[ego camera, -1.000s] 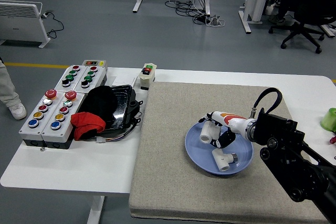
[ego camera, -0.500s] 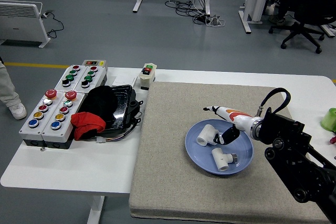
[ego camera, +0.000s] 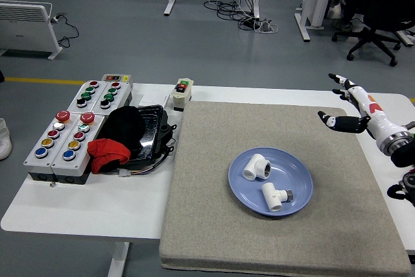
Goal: Pick pipe place plate twice
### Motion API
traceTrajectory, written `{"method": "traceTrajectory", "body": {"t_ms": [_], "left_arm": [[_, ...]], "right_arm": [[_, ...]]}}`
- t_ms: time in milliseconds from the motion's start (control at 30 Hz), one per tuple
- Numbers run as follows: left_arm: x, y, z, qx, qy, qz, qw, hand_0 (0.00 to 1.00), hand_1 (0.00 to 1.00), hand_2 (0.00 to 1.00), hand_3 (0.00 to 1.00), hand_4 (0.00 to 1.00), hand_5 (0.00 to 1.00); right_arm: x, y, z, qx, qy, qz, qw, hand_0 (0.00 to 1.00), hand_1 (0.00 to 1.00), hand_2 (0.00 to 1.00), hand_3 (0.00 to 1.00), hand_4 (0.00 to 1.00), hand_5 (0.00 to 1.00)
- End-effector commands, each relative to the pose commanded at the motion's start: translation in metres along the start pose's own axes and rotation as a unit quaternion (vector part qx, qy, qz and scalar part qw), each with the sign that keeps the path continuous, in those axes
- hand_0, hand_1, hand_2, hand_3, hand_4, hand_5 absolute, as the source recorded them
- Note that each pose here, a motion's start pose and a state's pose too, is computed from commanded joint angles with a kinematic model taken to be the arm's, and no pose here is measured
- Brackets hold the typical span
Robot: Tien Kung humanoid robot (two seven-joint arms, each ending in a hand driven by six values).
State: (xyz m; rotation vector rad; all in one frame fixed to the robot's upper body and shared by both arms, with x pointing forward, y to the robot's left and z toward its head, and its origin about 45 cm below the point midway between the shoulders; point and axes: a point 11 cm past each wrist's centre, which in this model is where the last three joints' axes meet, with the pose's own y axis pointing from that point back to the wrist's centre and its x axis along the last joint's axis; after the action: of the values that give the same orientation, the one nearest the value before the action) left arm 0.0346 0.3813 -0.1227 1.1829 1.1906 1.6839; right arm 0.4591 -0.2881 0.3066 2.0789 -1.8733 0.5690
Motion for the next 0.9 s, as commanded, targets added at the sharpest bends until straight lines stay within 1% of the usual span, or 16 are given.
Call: {"method": "traceTrajectory", "body": {"t_ms": [33,100,133,167,200,300,367,400,500,567,600,667,733,767,800,900], "left_arm": [[0.000,0.000,0.000,0.000,-0.001,0.000,1.000,0.625,0.577,0.583,0.595,0.282,0.998],[0.000,0.000,0.000,0.000,-0.001,0.000,1.000,0.625,0.577,0.583,0.595,0.282,0.998],[0.000,0.000,0.000,0.000,-0.001,0.000,1.000,0.625,0.577,0.583,0.595,0.282,0.998],[0.000,0.000,0.000,0.000,-0.002,0.000,1.000,0.625,0.577,0.583,0.595,0.282,0.998],[0.000,0.000,0.001,0.000,-0.002,0.000,1.000,0.625,0.578,0.583,0.595,0.281,0.998],[0.000,0.000,0.001,-0.001,-0.003,0.000,1.000,0.625,0.578,0.583,0.595,0.281,0.998],[0.000,0.000,0.001,-0.001,-0.003,-0.001,1.000,0.625,0.578,0.583,0.595,0.281,0.998],[0.000,0.000,0.001,-0.001,-0.003,0.000,1.000,0.626,0.578,0.583,0.594,0.279,0.998],[0.000,0.000,0.002,-0.001,-0.003,0.000,1.000,0.626,0.578,0.583,0.594,0.279,0.998],[0.000,0.000,0.002,-0.001,-0.004,0.000,1.000,0.626,0.578,0.583,0.594,0.279,0.998],[0.000,0.000,0.002,-0.001,-0.005,0.000,1.000,0.626,0.578,0.583,0.594,0.279,0.998],[0.000,0.000,0.002,-0.002,-0.005,0.000,1.000,0.626,0.578,0.583,0.594,0.279,0.998],[0.000,0.000,0.003,-0.001,-0.006,0.000,1.000,0.626,0.578,0.583,0.594,0.279,0.998],[0.000,0.000,0.003,-0.001,-0.007,0.000,1.000,0.626,0.578,0.583,0.594,0.279,0.998],[0.000,0.000,0.003,-0.001,-0.007,0.000,1.000,0.626,0.579,0.583,0.594,0.278,0.998],[0.000,0.000,0.003,-0.001,-0.007,0.000,1.000,0.626,0.579,0.583,0.594,0.278,0.998]], "right_arm": [[0.010,0.006,0.002,-0.001,-0.026,0.018,1.000,0.878,0.843,0.956,0.916,0.572,0.327],[0.018,0.012,0.005,-0.002,-0.072,0.032,0.997,0.878,0.843,0.956,0.916,0.572,0.327],[0.027,0.019,0.008,-0.005,-0.097,0.048,0.994,0.878,0.843,0.956,0.916,0.572,0.327],[0.031,0.021,0.009,-0.004,-0.122,0.053,0.991,0.878,0.843,0.956,0.916,0.572,0.327],[0.038,0.028,0.012,-0.001,-0.144,0.065,0.987,0.863,0.829,0.923,0.906,0.566,0.506],[0.049,0.043,0.021,0.013,-0.212,0.082,0.974,0.863,0.829,0.923,0.906,0.566,0.506],[0.052,0.051,0.028,0.023,-0.254,0.085,0.963,0.863,0.829,0.923,0.906,0.566,0.506],[0.053,0.055,0.032,0.027,-0.275,0.088,0.957,0.883,0.833,0.923,0.906,0.601,0.759],[0.053,0.064,0.044,0.032,-0.339,0.093,0.936,0.883,0.833,0.923,0.906,0.601,0.759],[0.053,0.068,0.048,0.034,-0.376,0.094,0.921,0.883,0.833,0.923,0.906,0.601,0.759],[0.053,0.069,0.051,0.034,-0.396,0.095,0.913,0.901,0.853,0.930,0.913,0.597,0.765],[0.053,0.072,0.056,0.035,-0.434,0.098,0.895,0.901,0.853,0.930,0.913,0.597,0.765],[0.051,0.075,0.064,0.028,-0.454,0.103,0.885,0.901,0.853,0.930,0.913,0.597,0.765],[0.050,0.076,0.066,0.025,-0.456,0.104,0.883,0.901,0.853,0.930,0.913,0.597,0.765],[0.050,0.076,0.068,0.024,-0.456,0.104,0.883,0.908,0.851,0.930,0.913,0.610,0.796],[0.047,0.080,0.075,0.015,-0.451,0.103,0.886,0.908,0.851,0.930,0.913,0.610,0.796]]}}
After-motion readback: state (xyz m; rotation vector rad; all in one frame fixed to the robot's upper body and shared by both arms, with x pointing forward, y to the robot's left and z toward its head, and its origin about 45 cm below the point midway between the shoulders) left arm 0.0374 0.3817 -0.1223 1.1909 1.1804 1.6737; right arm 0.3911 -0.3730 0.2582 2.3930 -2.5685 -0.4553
